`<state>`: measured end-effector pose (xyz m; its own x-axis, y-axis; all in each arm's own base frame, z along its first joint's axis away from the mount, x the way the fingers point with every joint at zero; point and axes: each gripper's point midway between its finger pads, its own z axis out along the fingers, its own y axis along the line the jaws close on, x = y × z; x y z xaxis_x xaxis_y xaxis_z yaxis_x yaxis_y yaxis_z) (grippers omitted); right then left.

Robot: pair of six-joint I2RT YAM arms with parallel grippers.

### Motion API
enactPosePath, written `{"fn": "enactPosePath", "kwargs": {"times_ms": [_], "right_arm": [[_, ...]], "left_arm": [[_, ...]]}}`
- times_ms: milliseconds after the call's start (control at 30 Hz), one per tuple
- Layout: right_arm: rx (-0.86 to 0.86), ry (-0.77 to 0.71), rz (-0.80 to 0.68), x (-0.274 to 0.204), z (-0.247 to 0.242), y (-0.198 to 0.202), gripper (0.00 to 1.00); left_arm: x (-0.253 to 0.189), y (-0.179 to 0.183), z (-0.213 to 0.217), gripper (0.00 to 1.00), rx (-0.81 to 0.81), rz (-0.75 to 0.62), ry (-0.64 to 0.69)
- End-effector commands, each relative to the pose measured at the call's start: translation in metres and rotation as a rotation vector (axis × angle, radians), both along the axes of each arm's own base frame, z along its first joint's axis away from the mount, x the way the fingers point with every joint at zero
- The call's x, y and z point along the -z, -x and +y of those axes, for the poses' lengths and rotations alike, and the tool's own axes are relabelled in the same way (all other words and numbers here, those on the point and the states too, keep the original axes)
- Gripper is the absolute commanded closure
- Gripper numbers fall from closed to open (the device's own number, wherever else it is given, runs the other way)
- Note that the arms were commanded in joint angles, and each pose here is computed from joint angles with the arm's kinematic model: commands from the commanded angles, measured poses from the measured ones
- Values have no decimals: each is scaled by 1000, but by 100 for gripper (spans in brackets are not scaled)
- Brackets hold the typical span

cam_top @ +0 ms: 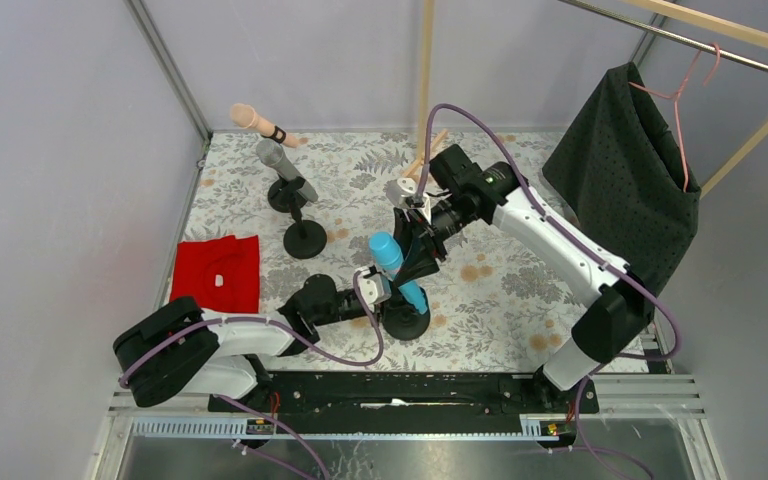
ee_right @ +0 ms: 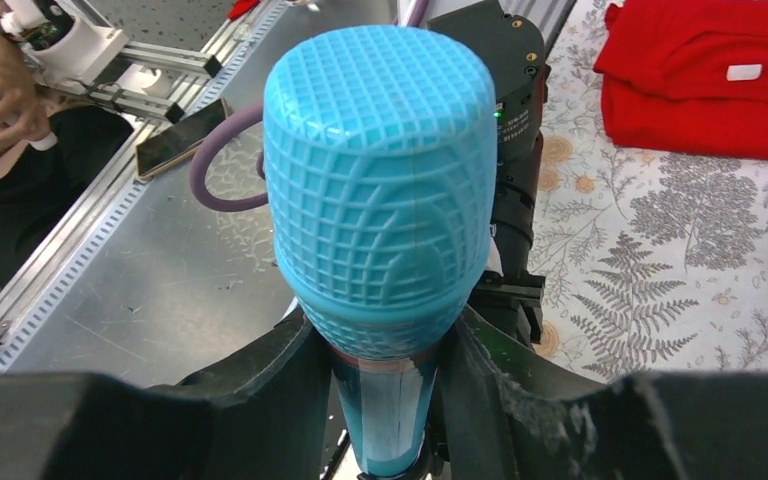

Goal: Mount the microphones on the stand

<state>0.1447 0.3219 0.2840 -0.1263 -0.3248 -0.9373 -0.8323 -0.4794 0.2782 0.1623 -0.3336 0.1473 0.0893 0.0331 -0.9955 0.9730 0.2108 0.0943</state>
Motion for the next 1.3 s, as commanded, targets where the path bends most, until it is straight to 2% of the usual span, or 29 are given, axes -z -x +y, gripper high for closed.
{"fn": "enactPosePath", "kwargs": {"times_ms": [0, 267, 367, 567, 600, 800, 933, 1067, 1267], "right_arm": [[189, 204, -25, 35, -4, -22, 56], [407, 192, -147, 14, -7, -48, 37], [457, 178, -177, 6, -10, -51, 36], [623, 84, -228, -9, -14, -65, 35], [656, 65, -228, -11, -16, -66, 32], [850, -131, -183, -38, -17, -81, 29], [986, -247, -124, -51, -19, -94, 29], [1076, -303, -184, -62, -15, -99, 29], [1101, -331, -301, -78, 3, -92, 29]], "left_arm": [[-28, -1, -6, 100, 18, -53, 55], [-25, -1, -5, 100, 14, -39, 55], [-25, -4, -4, 100, -6, -31, 56], [-25, -25, 3, 100, -157, 48, 92], [-25, -29, 5, 100, -181, 62, 99], [-29, -48, 19, 100, -338, 129, 157], [-25, -72, 31, 100, -516, 214, 175], [-19, -79, 37, 100, -599, 211, 148], [-15, -79, 36, 100, -621, 183, 99]]}}
